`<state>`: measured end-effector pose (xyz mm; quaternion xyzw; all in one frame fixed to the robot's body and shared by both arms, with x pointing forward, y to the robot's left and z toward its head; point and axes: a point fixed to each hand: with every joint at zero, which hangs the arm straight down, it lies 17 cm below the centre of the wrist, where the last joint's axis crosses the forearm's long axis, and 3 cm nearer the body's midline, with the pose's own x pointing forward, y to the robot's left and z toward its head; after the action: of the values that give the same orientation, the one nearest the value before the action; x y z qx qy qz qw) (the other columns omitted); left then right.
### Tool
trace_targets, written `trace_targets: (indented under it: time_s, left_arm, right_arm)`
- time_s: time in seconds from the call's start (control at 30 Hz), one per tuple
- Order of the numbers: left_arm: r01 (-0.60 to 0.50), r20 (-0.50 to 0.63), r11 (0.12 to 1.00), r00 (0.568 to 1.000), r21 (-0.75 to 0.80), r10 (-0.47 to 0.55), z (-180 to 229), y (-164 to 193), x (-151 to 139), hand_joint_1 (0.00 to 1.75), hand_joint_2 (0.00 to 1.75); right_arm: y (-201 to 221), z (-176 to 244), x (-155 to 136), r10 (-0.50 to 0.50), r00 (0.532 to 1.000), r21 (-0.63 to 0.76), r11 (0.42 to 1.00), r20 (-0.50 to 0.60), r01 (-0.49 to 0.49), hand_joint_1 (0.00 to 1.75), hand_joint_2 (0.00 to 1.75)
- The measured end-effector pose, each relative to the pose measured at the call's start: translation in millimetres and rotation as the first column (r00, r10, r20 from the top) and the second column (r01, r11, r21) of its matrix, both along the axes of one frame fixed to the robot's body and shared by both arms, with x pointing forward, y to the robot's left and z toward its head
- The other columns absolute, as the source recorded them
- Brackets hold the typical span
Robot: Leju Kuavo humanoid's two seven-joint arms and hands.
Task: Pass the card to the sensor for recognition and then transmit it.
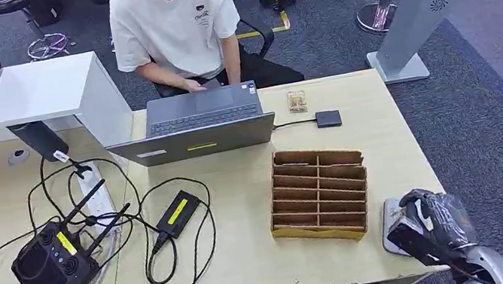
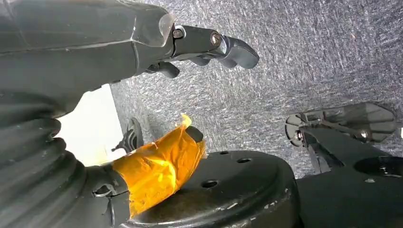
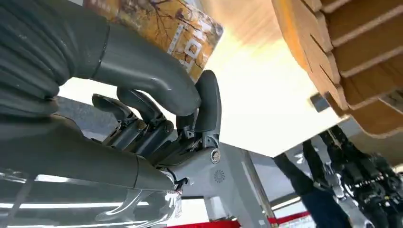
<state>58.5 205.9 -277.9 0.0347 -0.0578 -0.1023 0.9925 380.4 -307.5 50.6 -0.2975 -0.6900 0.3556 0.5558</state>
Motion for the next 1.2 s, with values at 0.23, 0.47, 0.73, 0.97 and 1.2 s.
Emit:
trace_targets:
  time_s: [0.23, 0.47, 0.73, 0.97, 1.2]
  left_arm:
    - [0.0, 0.0, 1.0, 1.0, 0.002, 0.0, 0, 0, 0, 0.0, 1.75]
    - [0.002, 0.001, 1.0, 1.0, 0.005, -0.002, 0, 1, 0, 0.0, 1.75]
    - [0.07, 0.116, 0.994, 0.99, 0.087, -0.08, 2, 14, 20, 0.0, 1.75]
    - [0.135, 0.159, 0.984, 0.975, 0.113, -0.152, 4, 15, 29, 0.0, 1.75]
    - [0.185, 0.135, 0.981, 0.972, 0.063, -0.192, 3, 5, 26, 0.0, 1.75]
  right_arm:
    - [0, 26, 10, 0.0, 0.998, 0.015, 1.0, 0.06, -0.001, 1.75, 1.75]
    - [-7, 88, 29, 0.016, 0.983, 0.036, 0.999, 0.182, -0.023, 1.75, 1.75]
    - [-23, 227, 59, 0.03, 0.903, 0.025, 0.999, 0.43, -0.045, 1.75, 1.75]
    - [-29, 306, 77, 0.032, 0.835, -0.007, 0.999, 0.549, -0.034, 1.75, 1.75]
    - [15, 357, 129, 0.047, 0.78, -0.164, 0.984, 0.624, 0.072, 1.75, 1.75]
